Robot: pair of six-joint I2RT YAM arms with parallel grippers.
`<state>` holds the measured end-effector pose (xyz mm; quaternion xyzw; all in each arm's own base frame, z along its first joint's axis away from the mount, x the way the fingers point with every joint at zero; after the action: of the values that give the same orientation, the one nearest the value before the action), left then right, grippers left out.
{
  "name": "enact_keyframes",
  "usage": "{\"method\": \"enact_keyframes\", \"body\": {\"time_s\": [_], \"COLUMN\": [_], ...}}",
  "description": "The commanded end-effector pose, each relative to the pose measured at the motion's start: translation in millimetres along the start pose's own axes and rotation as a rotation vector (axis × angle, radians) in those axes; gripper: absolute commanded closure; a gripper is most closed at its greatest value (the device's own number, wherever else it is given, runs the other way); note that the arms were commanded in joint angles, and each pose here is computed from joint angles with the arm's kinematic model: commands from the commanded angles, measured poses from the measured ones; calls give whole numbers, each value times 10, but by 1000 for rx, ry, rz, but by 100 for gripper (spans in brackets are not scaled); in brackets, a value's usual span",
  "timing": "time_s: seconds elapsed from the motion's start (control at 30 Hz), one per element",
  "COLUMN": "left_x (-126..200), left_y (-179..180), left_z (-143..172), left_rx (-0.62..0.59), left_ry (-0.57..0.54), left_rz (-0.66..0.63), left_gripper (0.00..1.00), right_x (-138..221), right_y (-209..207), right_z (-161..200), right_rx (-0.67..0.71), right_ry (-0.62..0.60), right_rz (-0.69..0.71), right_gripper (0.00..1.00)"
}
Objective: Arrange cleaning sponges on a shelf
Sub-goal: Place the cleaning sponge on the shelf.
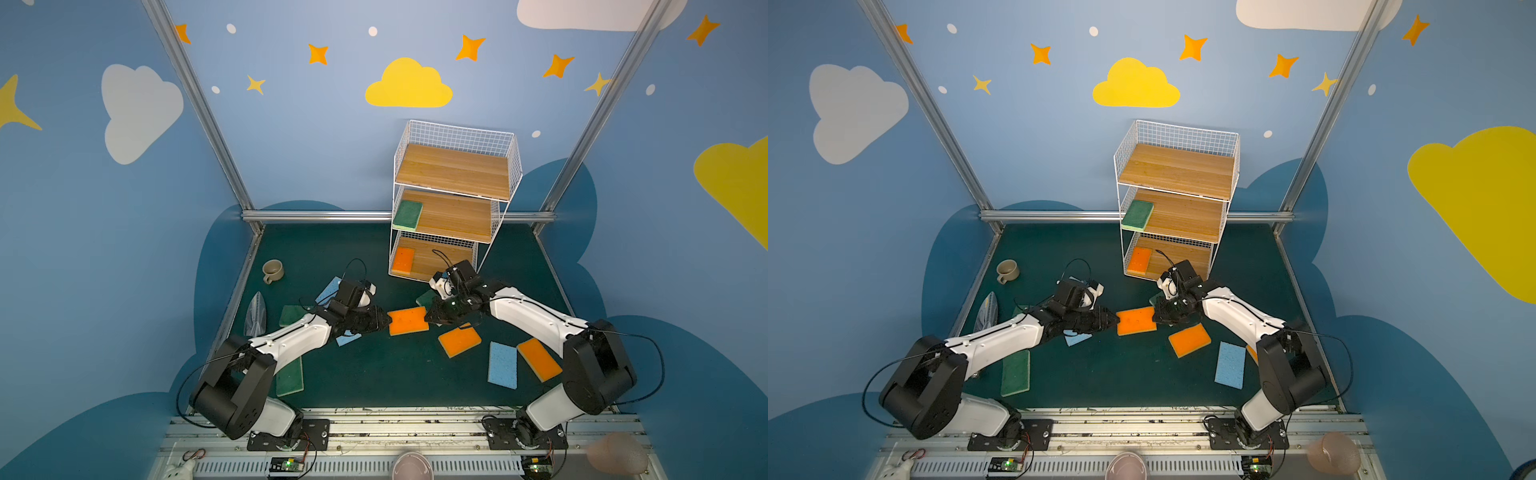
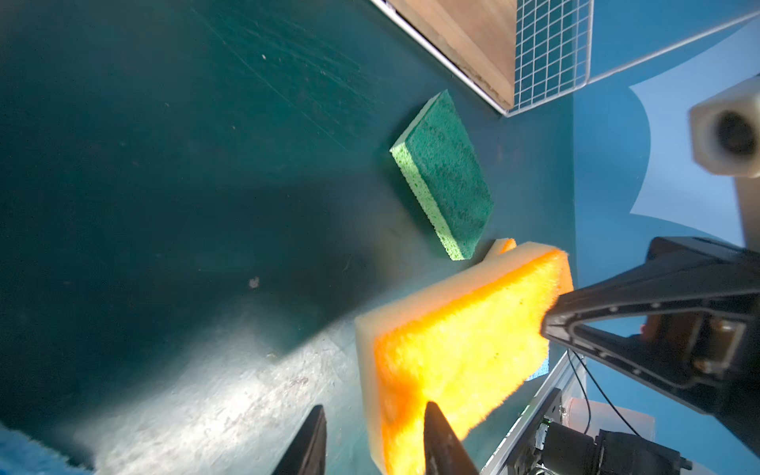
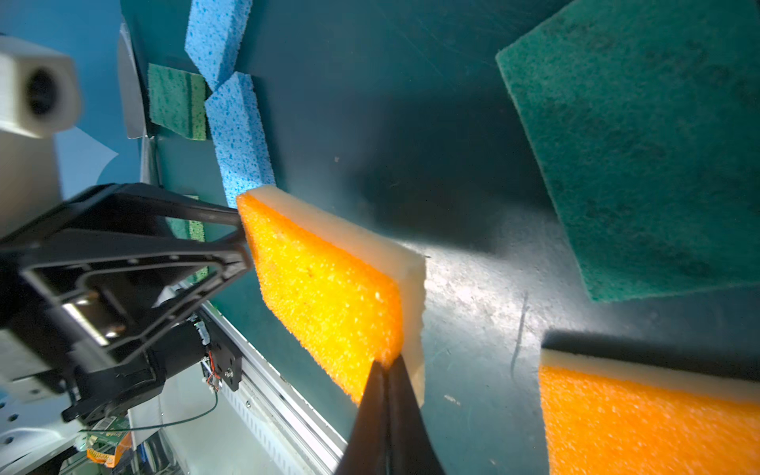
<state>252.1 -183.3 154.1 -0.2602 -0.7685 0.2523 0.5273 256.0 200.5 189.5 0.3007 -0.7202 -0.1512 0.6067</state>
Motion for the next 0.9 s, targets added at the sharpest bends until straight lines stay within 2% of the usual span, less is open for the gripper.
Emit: {"method": "enact_keyframes", "body": {"time_s": [0.0,0.37,0.57,0.77,0.83,0.87], "left_x": [-48,-106,-141,-142,-146,-158], "left_y": [-73,-112,-126,-175,-174,-163], "left_z": [-62,-115,-100,-89,-92,-90], "left_rx": [-4,3,21,18,38,56], "left_ry": [-34,-41,-33,-32,-29,-22], "left_rz": [43,60,93,111,109,105], "left_gripper": [63,80,85,97,97,97], "right_x": [59,72,52,36,45,52], "right_y": [8,-37,-55,-73,-81,-85], "right_z": [11,8,2,-13,-16,-16], "right_rx": [9,-2,-15,-22,-26,-26], "right_ry": [-5,-5,-3,-4,-8,-9], "right_rz": [-57,-85,-97,-99,-96,-94], "right_gripper": [100,100,100,100,100,95]}}
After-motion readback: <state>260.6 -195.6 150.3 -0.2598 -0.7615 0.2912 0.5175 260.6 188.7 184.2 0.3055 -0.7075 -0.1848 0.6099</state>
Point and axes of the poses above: each gripper's point midway between its finger pads, its own x axis back along the fingers, its own y axis along the line the jaws close on, z = x × y, the point moved 10 cm from there along x, back along the fingers
